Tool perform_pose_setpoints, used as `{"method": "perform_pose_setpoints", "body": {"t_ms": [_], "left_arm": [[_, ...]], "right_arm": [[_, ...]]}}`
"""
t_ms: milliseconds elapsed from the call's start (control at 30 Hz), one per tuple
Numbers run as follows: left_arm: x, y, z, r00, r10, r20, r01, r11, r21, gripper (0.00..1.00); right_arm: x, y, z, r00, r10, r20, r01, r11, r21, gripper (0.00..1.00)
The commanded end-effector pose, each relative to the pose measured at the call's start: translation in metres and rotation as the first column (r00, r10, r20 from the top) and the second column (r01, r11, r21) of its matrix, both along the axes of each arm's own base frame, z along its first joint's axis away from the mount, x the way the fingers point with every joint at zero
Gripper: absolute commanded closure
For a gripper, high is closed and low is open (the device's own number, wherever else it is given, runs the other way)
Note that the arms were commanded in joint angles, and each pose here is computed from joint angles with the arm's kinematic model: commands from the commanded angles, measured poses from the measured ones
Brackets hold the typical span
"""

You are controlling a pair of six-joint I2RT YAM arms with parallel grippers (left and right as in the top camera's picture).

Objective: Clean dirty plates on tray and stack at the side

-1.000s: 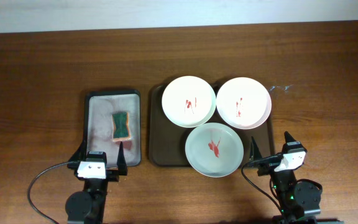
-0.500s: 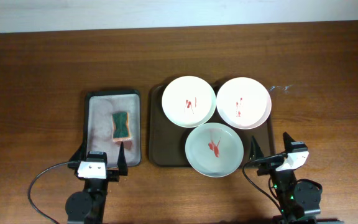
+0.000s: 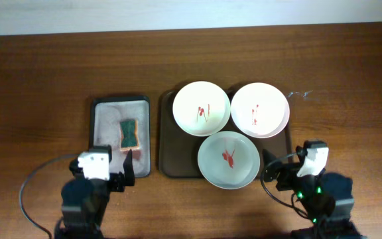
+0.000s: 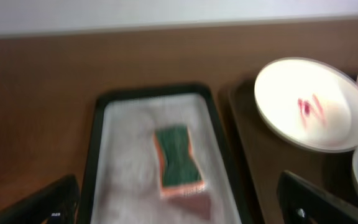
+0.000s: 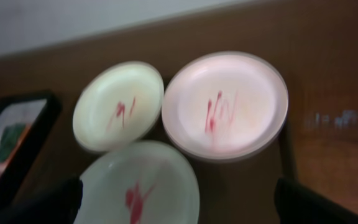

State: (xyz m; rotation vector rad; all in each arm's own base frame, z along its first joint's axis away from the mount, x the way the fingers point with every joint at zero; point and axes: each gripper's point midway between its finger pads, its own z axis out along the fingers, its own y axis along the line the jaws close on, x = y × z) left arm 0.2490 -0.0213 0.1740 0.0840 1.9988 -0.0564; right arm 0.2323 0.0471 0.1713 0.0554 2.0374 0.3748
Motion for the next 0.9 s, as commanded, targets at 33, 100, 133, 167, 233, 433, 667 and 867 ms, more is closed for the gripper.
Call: {"method": "perform_pose_setpoints", "body": {"t_ms": [33,100,133,167,233,433,667,867], "left_arm": [[0.019,-0.002,0.023,0.990,0.000,-0.138,0.000,1.000,-0.002,0.01],[0.026,-0.003,0.025,0.975,0.001,-0.222,0.000,1.000,0.004,0.01],[0.027,-0.003,0.025,0.956,0.003,-0.293,0.000,1.000,0.010,0.01],[0.025,-0.003,0.025,0.929,0.005,-0.370,0.002,1.000,0.016,0.00],[0.021,-0.002,0.020,0.889,0.008,-0.458,0.004,1.000,0.024,0.01],[0.062,-0.011,0.016,0.914,-0.025,-0.406,0.025,1.000,-0.005,0.00],[0.109,-0.015,-0.072,0.826,-0.007,-0.564,0.002,1.000,-0.010,0.24],[0.110,-0.015,-0.143,0.715,0.002,-0.699,0.001,1.000,0.004,0.56]], "right_arm": [[0.014,0.003,0.016,0.983,0.010,-0.184,-0.009,1.000,0.006,0.01],[0.022,0.003,0.020,0.965,0.007,-0.263,-0.009,1.000,-0.003,0.01],[0.027,0.003,0.021,0.950,0.004,-0.313,-0.006,1.000,-0.008,0.01],[0.031,0.003,0.021,0.928,0.002,-0.372,-0.007,1.000,-0.011,0.01],[0.034,0.007,0.021,0.904,0.017,-0.427,-0.019,1.000,0.000,0.01],[0.040,0.009,0.006,0.871,0.025,-0.491,-0.026,1.000,0.006,0.01],[0.040,0.009,0.005,0.869,0.025,-0.494,-0.025,1.000,0.006,0.12],[0.040,0.009,0.005,0.870,0.025,-0.493,-0.025,1.000,0.006,0.15]]}}
